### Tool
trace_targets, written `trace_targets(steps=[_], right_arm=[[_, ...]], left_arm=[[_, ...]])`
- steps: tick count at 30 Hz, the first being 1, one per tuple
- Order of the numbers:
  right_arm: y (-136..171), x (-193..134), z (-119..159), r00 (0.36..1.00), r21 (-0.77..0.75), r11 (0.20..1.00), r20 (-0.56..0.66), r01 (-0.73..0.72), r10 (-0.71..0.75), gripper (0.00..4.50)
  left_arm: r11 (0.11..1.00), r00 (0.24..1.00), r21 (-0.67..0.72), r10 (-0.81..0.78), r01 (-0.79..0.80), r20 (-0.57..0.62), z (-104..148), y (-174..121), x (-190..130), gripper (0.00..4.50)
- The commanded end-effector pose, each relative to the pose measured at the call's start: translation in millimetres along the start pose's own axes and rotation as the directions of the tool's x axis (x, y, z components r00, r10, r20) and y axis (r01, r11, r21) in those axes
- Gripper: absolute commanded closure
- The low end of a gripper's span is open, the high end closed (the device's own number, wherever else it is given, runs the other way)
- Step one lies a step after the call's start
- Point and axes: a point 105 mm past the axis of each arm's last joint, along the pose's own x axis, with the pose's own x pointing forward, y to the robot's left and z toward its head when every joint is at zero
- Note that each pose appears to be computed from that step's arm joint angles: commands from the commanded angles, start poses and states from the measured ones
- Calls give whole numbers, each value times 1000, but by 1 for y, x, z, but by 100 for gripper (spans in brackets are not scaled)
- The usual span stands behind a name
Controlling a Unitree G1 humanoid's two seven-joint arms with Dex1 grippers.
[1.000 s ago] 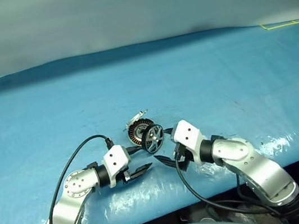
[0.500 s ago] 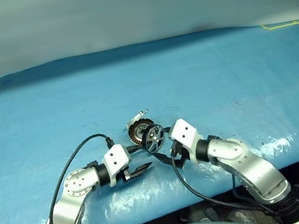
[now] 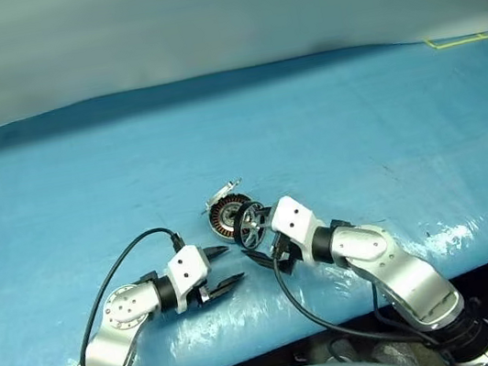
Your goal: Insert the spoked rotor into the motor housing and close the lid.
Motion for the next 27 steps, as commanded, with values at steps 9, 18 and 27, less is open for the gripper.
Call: trace_targets(steps=[9,18,27], right_arm=[[-10,5,5,998,-28,998,19,53,-52,291],[-9,7,-5,998,-63,996,-22,62,-63,291],[-15,10,-8,993,-47,993,-31,112,-113,291]], left_arm=[[999,1000,45,8,-9,17,-8,2,-1,158],[999,1000,39,14,-15,19,-14,2,-2,158],[999,1000,40,16,-17,21,-14,3,-1,158]])
